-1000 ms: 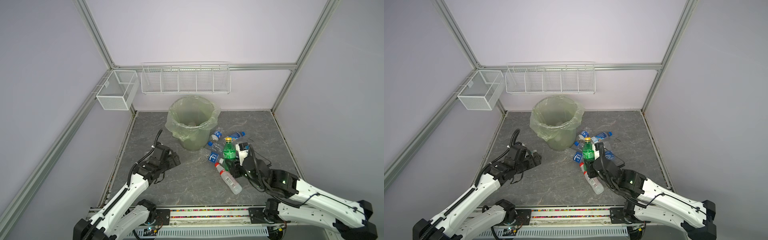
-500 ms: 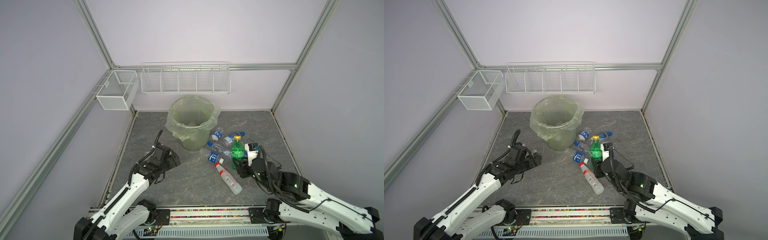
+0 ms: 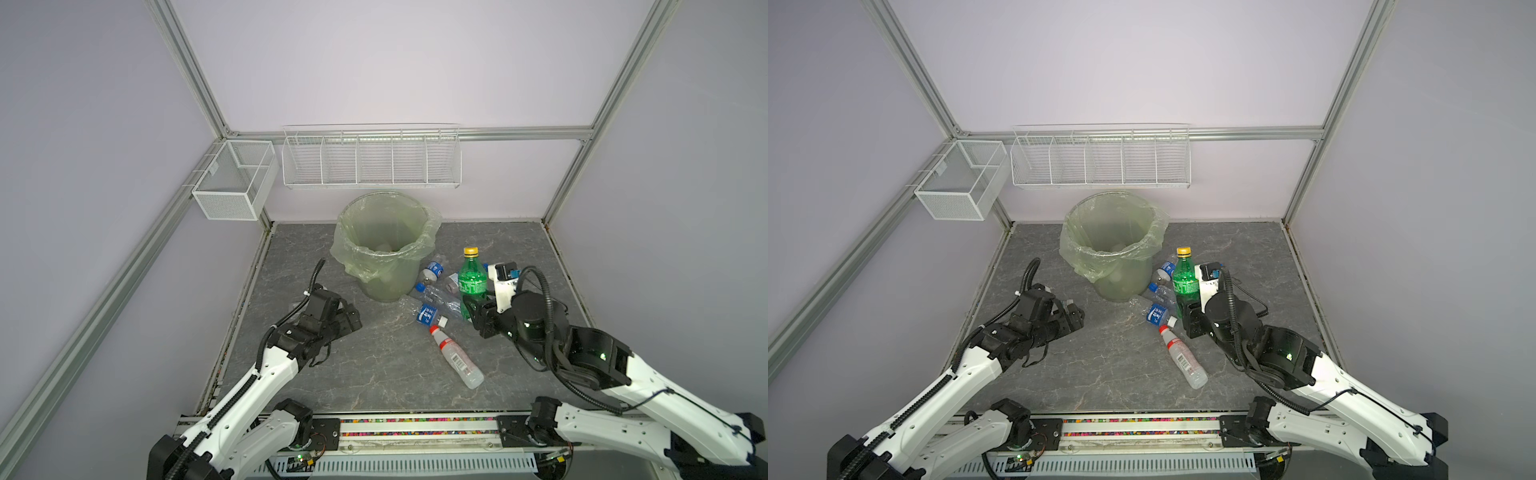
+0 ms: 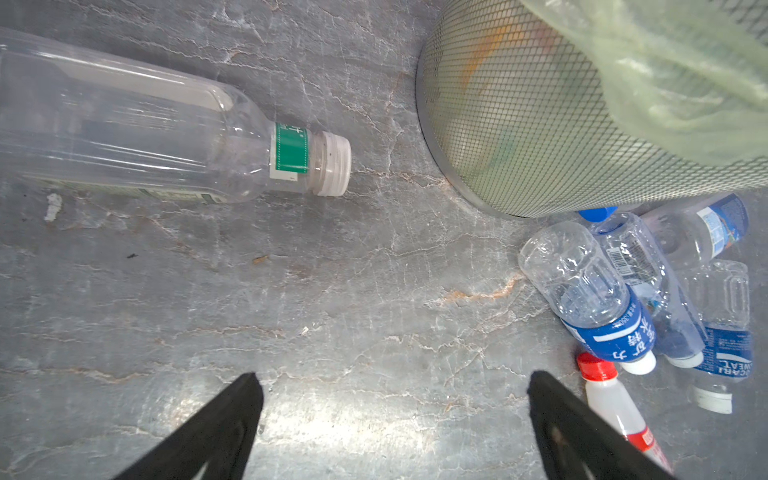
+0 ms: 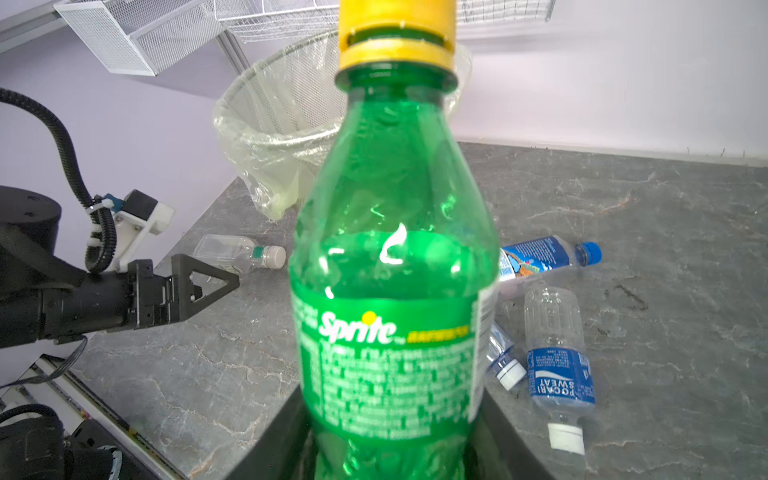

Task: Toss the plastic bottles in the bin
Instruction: 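Carry the Sprite bottle over the bin with the right gripper and release, then withdraw the right gripper toward the pile while the left moves toward the clear green-ringed bottle, then lower the left gripper over the clear green-ringed bottle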

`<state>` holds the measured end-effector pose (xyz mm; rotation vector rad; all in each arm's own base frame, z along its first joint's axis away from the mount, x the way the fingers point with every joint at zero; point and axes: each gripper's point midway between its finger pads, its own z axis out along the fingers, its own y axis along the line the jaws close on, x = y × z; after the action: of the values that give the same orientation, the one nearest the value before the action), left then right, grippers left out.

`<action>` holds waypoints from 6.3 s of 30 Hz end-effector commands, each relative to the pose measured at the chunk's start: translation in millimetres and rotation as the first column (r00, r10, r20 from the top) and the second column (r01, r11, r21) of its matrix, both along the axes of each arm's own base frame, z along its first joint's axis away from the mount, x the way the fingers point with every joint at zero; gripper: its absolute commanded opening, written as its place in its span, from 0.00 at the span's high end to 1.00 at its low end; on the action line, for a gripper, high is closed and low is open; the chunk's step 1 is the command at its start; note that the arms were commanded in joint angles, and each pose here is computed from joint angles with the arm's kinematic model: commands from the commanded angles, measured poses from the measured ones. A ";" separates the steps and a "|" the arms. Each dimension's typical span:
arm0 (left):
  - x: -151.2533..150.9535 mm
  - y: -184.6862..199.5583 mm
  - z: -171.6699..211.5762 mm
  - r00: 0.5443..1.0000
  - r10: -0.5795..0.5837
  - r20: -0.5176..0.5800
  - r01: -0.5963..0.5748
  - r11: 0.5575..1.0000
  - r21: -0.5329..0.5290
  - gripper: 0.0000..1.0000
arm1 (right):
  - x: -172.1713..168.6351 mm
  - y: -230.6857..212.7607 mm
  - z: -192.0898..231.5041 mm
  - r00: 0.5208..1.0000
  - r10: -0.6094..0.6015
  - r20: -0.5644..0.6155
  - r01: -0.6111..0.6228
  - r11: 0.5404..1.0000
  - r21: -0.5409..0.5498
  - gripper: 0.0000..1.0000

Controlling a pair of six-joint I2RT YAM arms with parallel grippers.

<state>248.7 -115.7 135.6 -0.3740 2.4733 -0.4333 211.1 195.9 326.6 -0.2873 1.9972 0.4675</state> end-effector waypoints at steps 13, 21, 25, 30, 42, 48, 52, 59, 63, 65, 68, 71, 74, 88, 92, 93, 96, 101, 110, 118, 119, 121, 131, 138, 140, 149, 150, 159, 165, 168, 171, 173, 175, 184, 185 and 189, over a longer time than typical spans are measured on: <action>9.4 5.1 5.6 0.999 0.028 0.023 -0.029 0.999 0.026 0.00 | 51.8 45.3 43.9 0.990 0.144 0.014 -0.144 0.989 0.028 0.52; 7.0 16.0 -3.7 0.998 0.057 0.009 -0.058 0.996 0.066 0.00 | 45.1 46.0 12.4 0.988 0.151 -0.025 -0.149 0.987 0.055 0.52; 9.3 23.7 0.8 0.998 0.068 0.018 -0.070 0.993 0.092 0.00 | 55.0 59.2 23.1 0.987 0.163 -0.017 -0.162 0.986 0.045 0.51; 10.9 28.0 6.5 0.996 0.084 0.024 -0.085 0.994 0.069 0.00 | 91.4 98.2 50.7 0.983 0.184 0.002 -0.184 0.983 0.017 0.49; 12.8 32.4 28.4 0.993 0.109 0.051 -0.112 0.992 0.053 0.00 | 181.0 146.6 88.8 0.989 0.146 -0.018 -0.147 0.987 -0.066 0.12; 13.5 36.3 32.3 0.990 0.124 0.061 -0.127 0.990 0.061 0.00 | 144.3 122.3 96.3 0.985 0.172 0.020 -0.172 0.985 0.020 0.12; 12.6 38.9 31.4 0.989 0.133 0.058 -0.137 0.988 0.066 0.00 | 116.3 100.8 78.1 0.984 0.179 0.005 -0.179 0.982 0.051 0.12; 11.2 41.4 31.5 0.985 0.160 0.068 -0.163 0.986 0.045 0.00 | 76.2 56.0 47.7 0.991 0.133 -0.023 -0.131 0.989 0.070 0.12; 10.7 41.8 30.3 0.984 0.167 0.061 -0.170 0.985 0.041 0.01 | 59.0 34.5 35.8 0.994 0.105 -0.025 -0.103 0.991 0.082 0.12; 9.9 43.3 29.9 0.983 0.176 0.057 -0.179 0.983 0.045 0.01 | 52.4 26.3 27.0 0.995 0.094 -0.037 -0.092 0.993 0.075 0.12; 8.9 45.2 28.8 0.981 0.186 0.053 -0.188 0.981 0.050 0.01 | 45.1 14.1 10.2 0.995 0.069 -0.068 -0.066 0.997 0.048 0.12; 8.6 47.4 28.6 0.978 0.204 0.051 -0.207 0.977 0.049 0.00 | 39.9 3.2 -7.6 0.994 0.038 -0.104 -0.036 0.999 0.013 0.12; 8.5 48.9 28.0 0.974 0.219 0.052 -0.221 0.974 0.046 0.00 | 35.9 -5.6 -20.8 0.992 0.011 -0.126 -0.011 1.000 -0.002 0.12; 0.3 82.0 18.8 0.902 0.430 0.025 -0.431 0.897 0.102 0.00 | 11.3 -28.8 -66.7 0.966 -0.051 -0.254 0.051 0.999 -0.005 0.12; -2.0 92.9 17.9 0.870 0.493 0.006 -0.489 0.861 0.139 0.01 | 6.0 -35.4 -72.0 0.961 -0.069 -0.266 0.075 0.997 0.013 0.12; -2.8 94.9 16.9 0.861 0.508 0.000 -0.502 0.852 0.146 0.01 | 4.5 -36.7 -72.8 0.961 -0.070 -0.267 0.078 0.997 0.018 0.12; -5.1 99.6 13.1 0.841 0.541 -0.021 -0.531 0.831 0.164 0.01 | 1.6 -41.1 -74.3 0.960 -0.080 -0.267 0.090 0.996 0.025 0.12; -7.0 104.2 13.0 0.817 0.576 -0.032 -0.564 0.808 0.168 0.01 | -2.9 -49.4 -77.8 0.955 -0.107 -0.277 0.120 0.992 0.030 0.12; -4.7 112.2 17.7 0.774 0.632 -0.042 -0.624 0.772 0.124 0.01 | -9.9 -60.8 -82.9 0.953 -0.130 -0.273 0.140 0.990 0.019 0.12; -4.1 122.6 11.2 0.736 0.670 -0.101 -0.659 0.742 0.125 0.01 | -9.7 -59.1 -84.9 0.947 -0.139 -0.289 0.164 0.984 0.064 0.12; -3.2 123.8 11.0 0.732 0.673 -0.102 -0.662 0.739 0.125 0.01 | -9.2 -58.1 -84.4 0.948 -0.136 -0.289 0.162 0.984 0.068 0.12; -0.3 125.8 10.3 0.725 0.680 -0.109 -0.669 0.733 0.122 0.00 | -9.2 -56.7 -83.2 0.948 -0.131 -0.289 0.159 0.984 0.077 0.12; 16.2 124.8 6.9 0.670 0.723 -0.170 -0.733 0.680 0.005 0.02 | -10.3 -61.5 -101.8 0.937 -0.157 -0.312 0.179 0.983 0.042 0.12; 26.1 127.4 0.4 0.596 0.774 -0.212 -0.798 0.600 -0.053 0.02 | -13.8 -67.3 -99.8 0.936 -0.169 -0.308 0.194 0.980 0.052 0.12; 29.3 127.6 -1.8 0.573 0.788 -0.225 -0.817 0.572 -0.080 0.02 | -15.1 -69.2 -99.0 0.937 -0.172 -0.305 0.197 0.979 0.053 0.12; 36.0 133.7 -4.1 0.466 0.850 -0.247 -0.885 0.439 -0.156 0.00 | -19.4 -79.1 -100.5 0.934 -0.198 -0.298 0.224 0.973 0.053 0.12; 36.6 134.9 -3.2 0.450 0.857 -0.249 -0.892 0.419 -0.170 0.00 | -19.5 -79.3 -100.5 0.933 -0.201 -0.299 0.227 0.972 0.057 0.12; 48.5 130.9 -14.3 0.373 0.860 -0.348 -0.927 0.333 -0.171 0.00 | -21.8 -84.7 -97.9 0.931 -0.216 -0.296 0.246 0.967 0.067 0.12; 64.7 116.6 -30.3 0.382 0.801 -0.461 -0.919 0.382 -0.097 0.01 | -22.3 -86.2 -96.3 0.930 -0.220 -0.293 0.249 0.966 0.063 0.12; 64.7 114.0 -34.0 0.349 0.791 -0.502 -0.921 0.389 -0.027 0.02 | -23.1 -85.4 -96.5 0.929 -0.217 -0.301 0.249 0.966 0.071 0.12; 64.5 115.2 -40.8 0.311 0.784 -0.537 -0.918 0.394 0.043 0.02 | -23.5 -85.6 -97.7 0.926 -0.220 -0.307 0.255 0.964 0.077 0.12; 63.7 115.9 -46.0 0.297 0.773 -0.560 -0.908 0.410 0.085 0.05 | -23.8 -87.6 -98.8 0.923 -0.230 -0.308 0.266 0.961 0.079 0.12; 64.2 116.7 -51.9 0.292 0.764 -0.576 -0.899 0.424 0.106 0.05 | -24.2 -89.4 -100.0 0.921 -0.238 -0.308 0.274 0.958 0.079 0.12; 56.9 126.9 -68.5 0.241 0.792 -0.562 -0.914 0.380 0.144 0.07 | -26.2 -98.0 -102.3 0.914 -0.270 -0.303 0.306 0.949 0.078 0.12; 56.0 127.6 -71.0 0.235 0.792 -0.564 -0.914 0.378 0.149 0.07 | -26.2 -98.1 -102.5 0.914 -0.270 -0.302 0.306 0.949 0.080 0.12; 55.1 131.9 -80.7 0.210 0.798 -0.565 -0.911 0.370 0.184 0.07 | -26.8 -98.5 -104.3 0.913 -0.271 -0.306 0.307 0.949 0.076 0.12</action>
<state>316.5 8.8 67.6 -2.1062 2.1958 -0.1291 184.8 101.7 228.4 0.1379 2.2356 0.4762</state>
